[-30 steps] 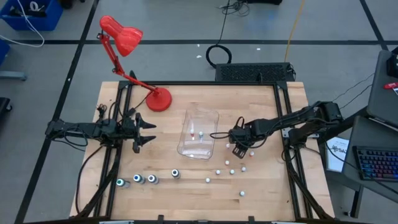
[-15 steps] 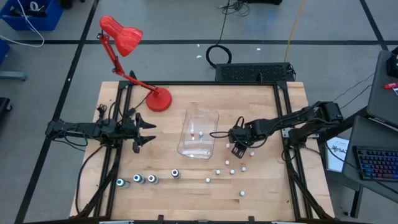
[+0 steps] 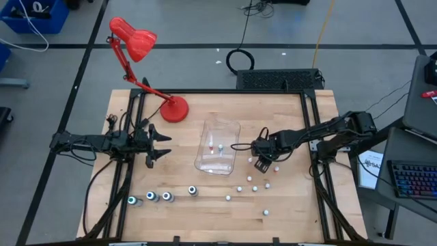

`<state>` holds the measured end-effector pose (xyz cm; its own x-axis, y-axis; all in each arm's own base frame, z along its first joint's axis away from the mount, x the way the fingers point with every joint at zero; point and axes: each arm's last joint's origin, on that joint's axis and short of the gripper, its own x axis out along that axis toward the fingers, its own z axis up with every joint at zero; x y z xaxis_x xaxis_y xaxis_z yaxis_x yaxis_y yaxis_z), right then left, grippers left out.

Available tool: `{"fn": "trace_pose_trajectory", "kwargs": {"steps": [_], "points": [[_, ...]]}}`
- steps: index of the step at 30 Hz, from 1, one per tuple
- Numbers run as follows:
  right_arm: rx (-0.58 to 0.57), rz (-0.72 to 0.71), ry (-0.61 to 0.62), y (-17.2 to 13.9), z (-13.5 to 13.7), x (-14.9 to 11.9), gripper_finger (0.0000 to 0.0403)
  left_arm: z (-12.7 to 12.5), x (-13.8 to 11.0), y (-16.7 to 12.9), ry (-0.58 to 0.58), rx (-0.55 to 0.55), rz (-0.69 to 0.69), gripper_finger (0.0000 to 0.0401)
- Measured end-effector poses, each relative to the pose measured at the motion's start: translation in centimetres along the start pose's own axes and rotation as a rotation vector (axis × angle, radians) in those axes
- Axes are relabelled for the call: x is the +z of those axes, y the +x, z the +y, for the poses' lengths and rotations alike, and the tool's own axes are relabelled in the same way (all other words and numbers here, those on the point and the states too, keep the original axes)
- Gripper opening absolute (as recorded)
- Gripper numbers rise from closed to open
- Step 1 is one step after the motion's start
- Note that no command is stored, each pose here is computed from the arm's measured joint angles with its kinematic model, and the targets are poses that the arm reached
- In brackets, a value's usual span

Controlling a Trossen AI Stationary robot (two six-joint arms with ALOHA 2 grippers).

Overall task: Pick & Place food coloring
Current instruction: Put the small purple food coloring bottle into the transparent bin

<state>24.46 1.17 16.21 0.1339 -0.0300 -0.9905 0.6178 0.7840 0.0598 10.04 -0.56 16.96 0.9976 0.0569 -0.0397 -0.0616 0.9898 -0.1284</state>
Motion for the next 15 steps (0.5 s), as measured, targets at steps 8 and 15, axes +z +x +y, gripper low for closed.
{"fn": "trace_pose_trajectory", "kwargs": {"steps": [8, 15], "points": [[0.031, -0.02, -0.066, 0.0, 0.0, 0.4, 0.0042, 0.0, 0.0, 0.0, 0.0, 0.0, 0.0, 0.0253], [0.023, -0.071, -0.147, -2.6, 1.1, 2.0, 0.0042, 0.0, 0.0, 0.0, 0.0, 0.001, 0.0, 0.0253]]}}
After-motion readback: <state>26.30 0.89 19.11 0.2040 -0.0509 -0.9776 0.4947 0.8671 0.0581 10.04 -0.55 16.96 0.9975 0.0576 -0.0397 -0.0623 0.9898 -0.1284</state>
